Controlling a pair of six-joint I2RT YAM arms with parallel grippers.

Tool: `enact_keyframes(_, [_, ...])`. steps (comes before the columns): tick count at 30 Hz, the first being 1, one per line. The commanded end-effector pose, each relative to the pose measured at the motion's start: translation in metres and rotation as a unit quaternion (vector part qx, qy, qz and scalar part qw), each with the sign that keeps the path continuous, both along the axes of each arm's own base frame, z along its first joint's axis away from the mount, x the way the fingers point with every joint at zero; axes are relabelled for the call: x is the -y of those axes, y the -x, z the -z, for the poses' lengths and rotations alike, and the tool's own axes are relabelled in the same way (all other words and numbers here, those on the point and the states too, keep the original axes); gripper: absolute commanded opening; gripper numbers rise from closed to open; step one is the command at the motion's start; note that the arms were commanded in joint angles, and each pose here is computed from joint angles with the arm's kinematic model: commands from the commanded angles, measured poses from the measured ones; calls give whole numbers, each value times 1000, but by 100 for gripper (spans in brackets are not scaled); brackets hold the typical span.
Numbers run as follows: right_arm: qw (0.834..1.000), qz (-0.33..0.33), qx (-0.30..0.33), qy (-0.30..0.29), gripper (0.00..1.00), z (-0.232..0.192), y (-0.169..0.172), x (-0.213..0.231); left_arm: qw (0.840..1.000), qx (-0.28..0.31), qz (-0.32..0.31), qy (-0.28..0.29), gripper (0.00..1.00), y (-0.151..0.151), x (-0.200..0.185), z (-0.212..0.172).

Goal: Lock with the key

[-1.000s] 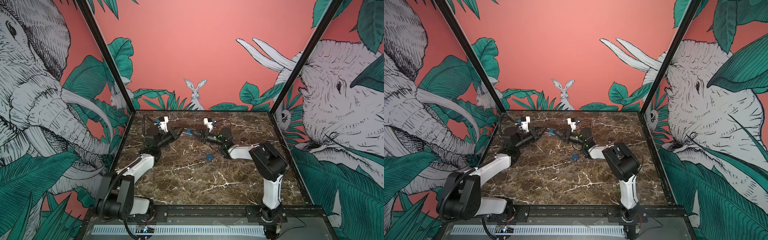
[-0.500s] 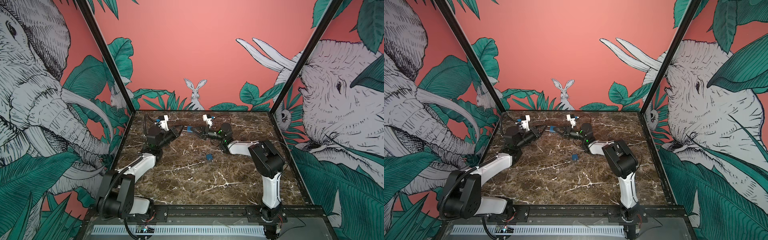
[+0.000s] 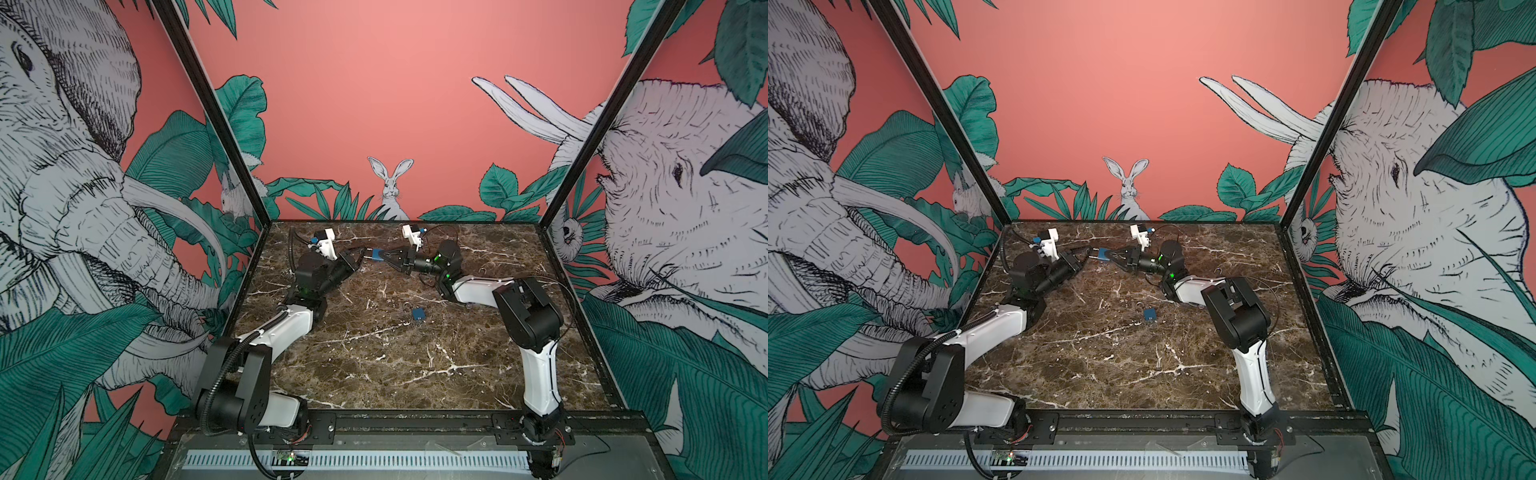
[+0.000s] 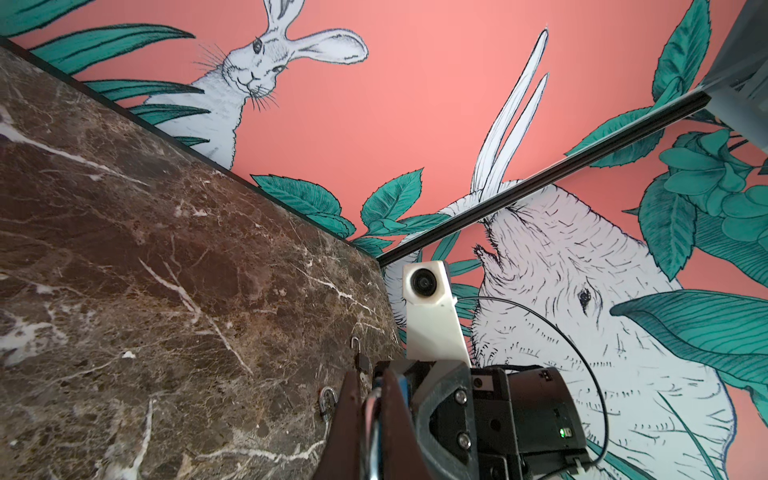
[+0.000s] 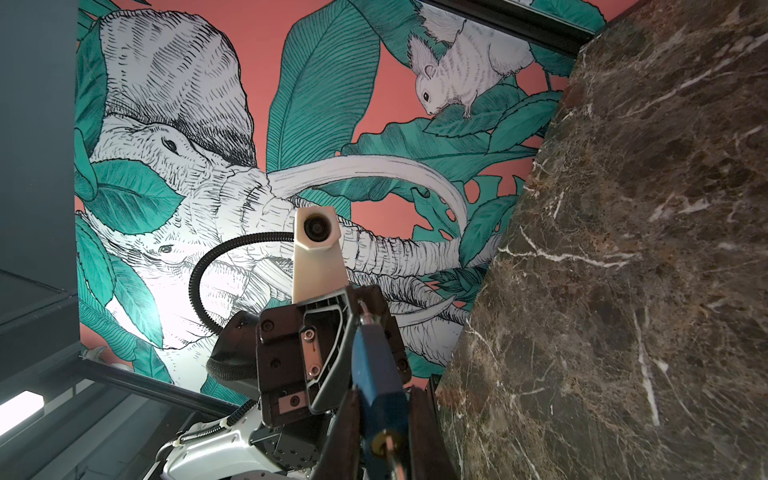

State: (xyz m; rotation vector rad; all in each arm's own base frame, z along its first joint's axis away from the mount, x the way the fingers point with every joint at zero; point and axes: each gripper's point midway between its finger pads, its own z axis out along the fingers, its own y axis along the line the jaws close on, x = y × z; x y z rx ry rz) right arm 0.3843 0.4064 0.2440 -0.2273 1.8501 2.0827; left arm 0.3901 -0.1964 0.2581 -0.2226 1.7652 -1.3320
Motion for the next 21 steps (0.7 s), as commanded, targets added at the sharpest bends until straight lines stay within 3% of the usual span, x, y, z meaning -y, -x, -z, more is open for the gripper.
enact_keyframes(1, [998,-51,25,-15,0,-14,34,-39,970,1,241,0,0,82,89,0])
enact_keyframes(21, [996,-83,32,8,0,-8,46,-58,959,-3,284,-6,0,88,112,9])
